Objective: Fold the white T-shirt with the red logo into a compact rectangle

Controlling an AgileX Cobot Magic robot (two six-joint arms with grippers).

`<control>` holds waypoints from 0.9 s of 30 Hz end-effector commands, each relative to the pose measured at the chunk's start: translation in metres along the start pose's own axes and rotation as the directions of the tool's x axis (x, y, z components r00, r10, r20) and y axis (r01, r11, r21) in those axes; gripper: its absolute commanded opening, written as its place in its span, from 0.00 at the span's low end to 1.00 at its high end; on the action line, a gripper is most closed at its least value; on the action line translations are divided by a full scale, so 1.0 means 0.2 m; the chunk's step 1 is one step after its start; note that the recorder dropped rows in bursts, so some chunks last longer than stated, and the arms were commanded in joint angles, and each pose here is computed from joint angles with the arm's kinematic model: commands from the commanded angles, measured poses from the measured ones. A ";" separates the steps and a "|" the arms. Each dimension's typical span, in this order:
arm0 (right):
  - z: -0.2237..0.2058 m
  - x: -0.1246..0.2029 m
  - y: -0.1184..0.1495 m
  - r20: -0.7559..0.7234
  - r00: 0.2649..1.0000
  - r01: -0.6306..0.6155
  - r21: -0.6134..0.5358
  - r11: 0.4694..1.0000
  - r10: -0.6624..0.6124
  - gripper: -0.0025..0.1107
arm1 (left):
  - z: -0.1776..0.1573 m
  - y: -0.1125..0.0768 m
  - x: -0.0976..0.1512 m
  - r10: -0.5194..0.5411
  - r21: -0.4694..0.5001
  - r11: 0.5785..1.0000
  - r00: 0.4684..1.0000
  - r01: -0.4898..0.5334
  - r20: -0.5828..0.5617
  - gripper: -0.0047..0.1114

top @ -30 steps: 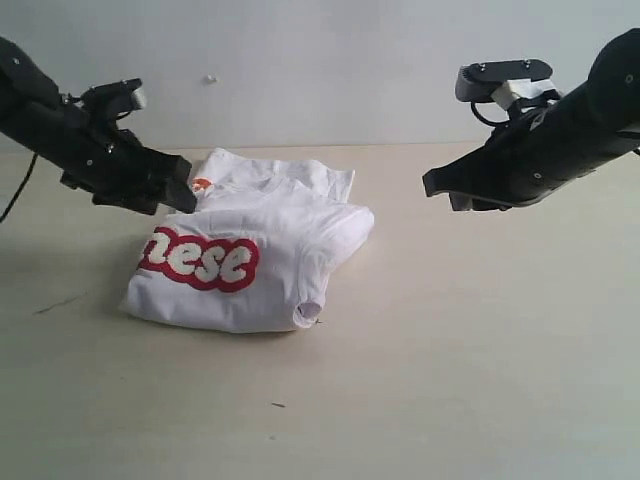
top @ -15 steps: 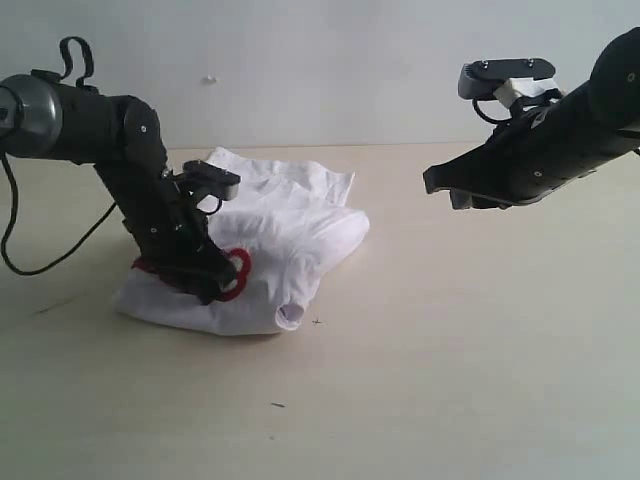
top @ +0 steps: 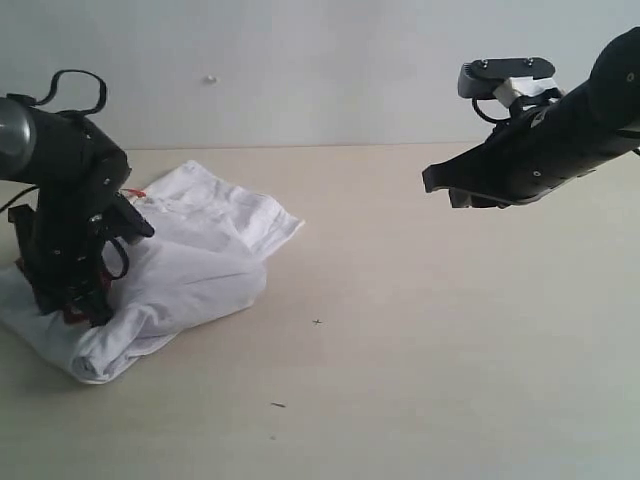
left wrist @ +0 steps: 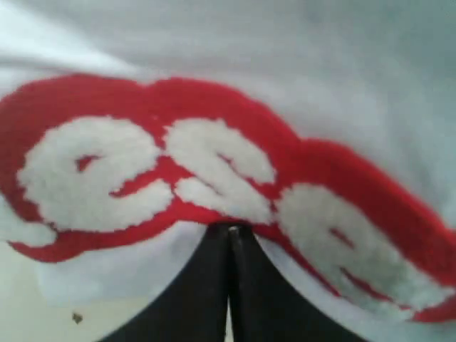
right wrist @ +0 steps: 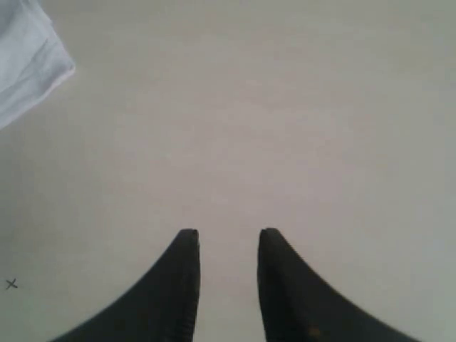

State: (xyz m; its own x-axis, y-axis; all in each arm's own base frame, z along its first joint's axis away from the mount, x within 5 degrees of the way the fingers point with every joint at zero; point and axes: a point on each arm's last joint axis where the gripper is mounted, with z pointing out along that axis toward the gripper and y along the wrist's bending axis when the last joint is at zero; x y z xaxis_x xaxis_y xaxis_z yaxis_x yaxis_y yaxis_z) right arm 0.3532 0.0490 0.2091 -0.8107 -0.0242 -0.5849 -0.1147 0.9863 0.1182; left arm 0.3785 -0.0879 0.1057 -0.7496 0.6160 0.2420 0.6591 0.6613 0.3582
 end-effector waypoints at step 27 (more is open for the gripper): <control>-0.01 0.00 0.03 0.001 1.000 0.010 -0.062 0.998 -0.010 0.28 | -0.19 -0.37 0.05 0.303 0.588 0.702 0.916 -0.402 0.264 0.04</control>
State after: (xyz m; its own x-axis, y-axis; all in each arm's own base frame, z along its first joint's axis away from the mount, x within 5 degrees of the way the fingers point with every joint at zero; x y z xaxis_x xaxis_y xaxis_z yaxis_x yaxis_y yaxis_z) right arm 0.3528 0.0515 0.2094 -0.8115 -0.0213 -0.5840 -0.1277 0.9816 0.1417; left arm 0.3262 -0.1488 0.1088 -0.4795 0.8732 0.0876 0.7916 0.4734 -0.3862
